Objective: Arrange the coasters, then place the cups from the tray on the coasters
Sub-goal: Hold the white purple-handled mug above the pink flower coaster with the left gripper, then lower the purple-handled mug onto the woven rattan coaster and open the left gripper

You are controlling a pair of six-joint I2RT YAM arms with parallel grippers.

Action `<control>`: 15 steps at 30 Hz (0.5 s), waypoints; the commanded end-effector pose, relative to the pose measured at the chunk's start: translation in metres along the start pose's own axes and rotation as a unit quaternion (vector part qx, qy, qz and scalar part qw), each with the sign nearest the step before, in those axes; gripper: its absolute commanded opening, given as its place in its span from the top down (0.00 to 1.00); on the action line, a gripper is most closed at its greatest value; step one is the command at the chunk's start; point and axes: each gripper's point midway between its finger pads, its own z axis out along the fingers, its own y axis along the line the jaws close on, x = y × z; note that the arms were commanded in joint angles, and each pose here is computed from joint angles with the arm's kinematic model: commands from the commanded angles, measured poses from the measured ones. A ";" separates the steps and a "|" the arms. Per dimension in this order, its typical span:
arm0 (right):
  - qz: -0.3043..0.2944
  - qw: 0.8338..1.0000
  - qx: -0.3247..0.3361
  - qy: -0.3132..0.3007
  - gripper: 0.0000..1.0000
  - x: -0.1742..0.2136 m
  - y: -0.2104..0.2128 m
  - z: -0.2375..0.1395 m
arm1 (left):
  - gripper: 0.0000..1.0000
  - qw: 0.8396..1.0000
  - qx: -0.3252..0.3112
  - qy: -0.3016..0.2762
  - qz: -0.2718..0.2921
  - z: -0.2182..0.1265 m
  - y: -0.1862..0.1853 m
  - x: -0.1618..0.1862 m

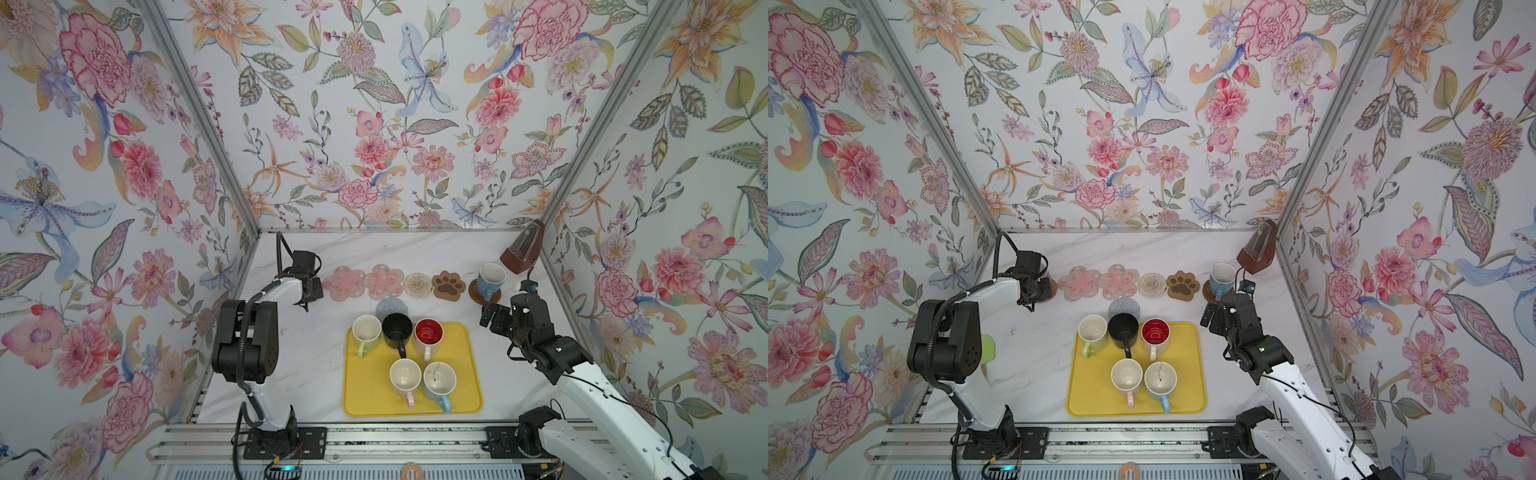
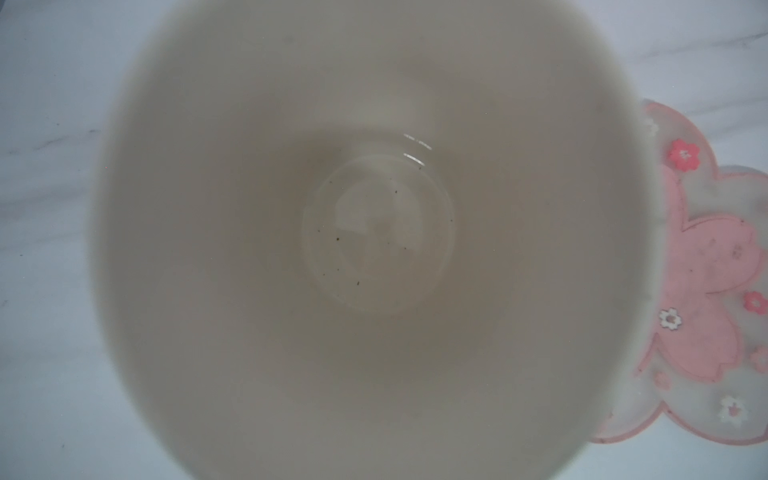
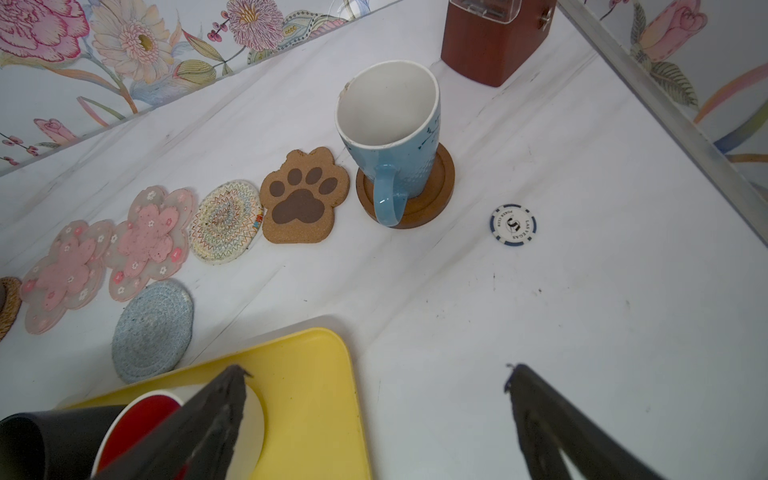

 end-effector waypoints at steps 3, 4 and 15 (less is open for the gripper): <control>0.007 1.000 0.000 0.001 0.01 0.002 0.000 0.002 | 0.74 1.000 -0.003 -0.022 -0.015 -0.017 0.002 -0.016; 0.007 1.000 0.000 0.000 0.01 0.001 0.000 0.002 | 0.72 1.000 -0.003 -0.022 -0.016 -0.017 0.002 -0.016; 0.005 1.000 -0.004 -0.003 0.01 -0.004 0.003 0.001 | 0.25 0.998 0.011 -0.061 -0.031 -0.045 0.003 -0.030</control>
